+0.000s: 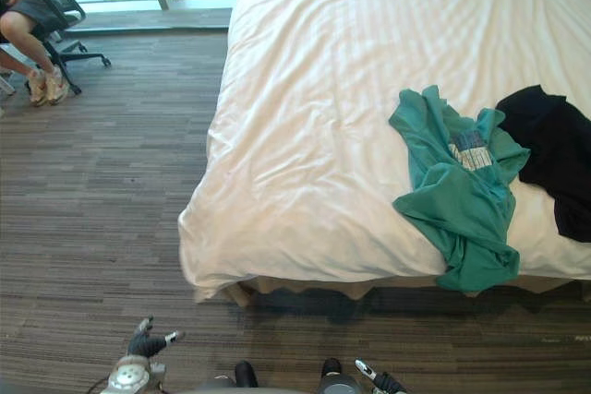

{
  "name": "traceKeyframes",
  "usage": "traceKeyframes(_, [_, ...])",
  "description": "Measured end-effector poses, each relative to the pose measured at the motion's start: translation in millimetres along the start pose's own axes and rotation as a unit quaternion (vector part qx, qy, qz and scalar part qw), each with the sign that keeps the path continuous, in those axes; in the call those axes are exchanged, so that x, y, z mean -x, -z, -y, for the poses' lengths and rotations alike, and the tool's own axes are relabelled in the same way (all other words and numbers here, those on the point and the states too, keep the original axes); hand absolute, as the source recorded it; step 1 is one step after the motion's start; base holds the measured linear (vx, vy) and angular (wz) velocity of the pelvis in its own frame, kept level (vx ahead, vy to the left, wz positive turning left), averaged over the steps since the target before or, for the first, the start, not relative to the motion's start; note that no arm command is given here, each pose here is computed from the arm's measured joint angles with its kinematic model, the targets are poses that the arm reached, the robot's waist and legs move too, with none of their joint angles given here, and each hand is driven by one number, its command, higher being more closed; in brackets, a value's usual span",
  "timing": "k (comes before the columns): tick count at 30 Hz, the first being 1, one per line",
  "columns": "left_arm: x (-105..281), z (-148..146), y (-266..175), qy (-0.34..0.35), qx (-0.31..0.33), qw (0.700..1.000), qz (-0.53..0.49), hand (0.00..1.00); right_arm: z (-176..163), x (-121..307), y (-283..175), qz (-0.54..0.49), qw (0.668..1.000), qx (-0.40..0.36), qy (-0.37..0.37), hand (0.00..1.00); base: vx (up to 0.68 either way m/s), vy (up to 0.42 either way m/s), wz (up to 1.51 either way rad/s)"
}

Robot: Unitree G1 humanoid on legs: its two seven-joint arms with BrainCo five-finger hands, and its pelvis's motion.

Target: Tidy the bed and pick cloth on bed and put in laundry

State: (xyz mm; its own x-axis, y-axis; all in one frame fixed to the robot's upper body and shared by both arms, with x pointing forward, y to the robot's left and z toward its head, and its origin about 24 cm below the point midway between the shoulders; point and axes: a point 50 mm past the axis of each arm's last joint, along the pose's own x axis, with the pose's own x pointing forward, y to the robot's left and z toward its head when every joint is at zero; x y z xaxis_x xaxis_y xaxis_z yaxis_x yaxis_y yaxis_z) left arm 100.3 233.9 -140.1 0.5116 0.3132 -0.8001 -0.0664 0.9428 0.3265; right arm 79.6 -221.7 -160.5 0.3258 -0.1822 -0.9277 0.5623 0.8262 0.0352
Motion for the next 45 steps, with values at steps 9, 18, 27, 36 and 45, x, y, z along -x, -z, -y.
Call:
traceKeyframes(9, [7.3,17.4,29.0,0.059,0.014,0.997,-0.055,0.00,-10.0,5.4,-55.1,0.169,0.985,0.025,0.020,1.00,-0.14,0.022,-0.05])
traceKeyframes(18, [11.9,17.6,33.4,0.084,0.000,0.994,-0.065,0.00,-69.5,115.8,-210.3,0.546,0.813,0.152,-0.132,1.00,-0.01,0.025,0.04])
traceKeyframes(27, [19.0,12.1,47.7,0.099,0.010,0.993,-0.058,0.00,-152.3,184.3,-213.6,0.528,0.672,0.318,-0.411,1.00,0.10,-0.026,0.06])
traceKeyframes(36, [-5.0,26.7,-52.6,0.140,0.041,0.984,0.104,0.00,-274.8,252.5,-253.9,0.538,0.576,0.375,-0.489,1.00,-0.18,-0.004,0.29])
traceKeyframes(45, [-6.3,27.6,-108.6,0.145,0.081,0.969,0.183,0.00,-306.8,301.2,-288.8,0.588,0.562,0.371,-0.448,1.00,-0.07,0.009,0.33])
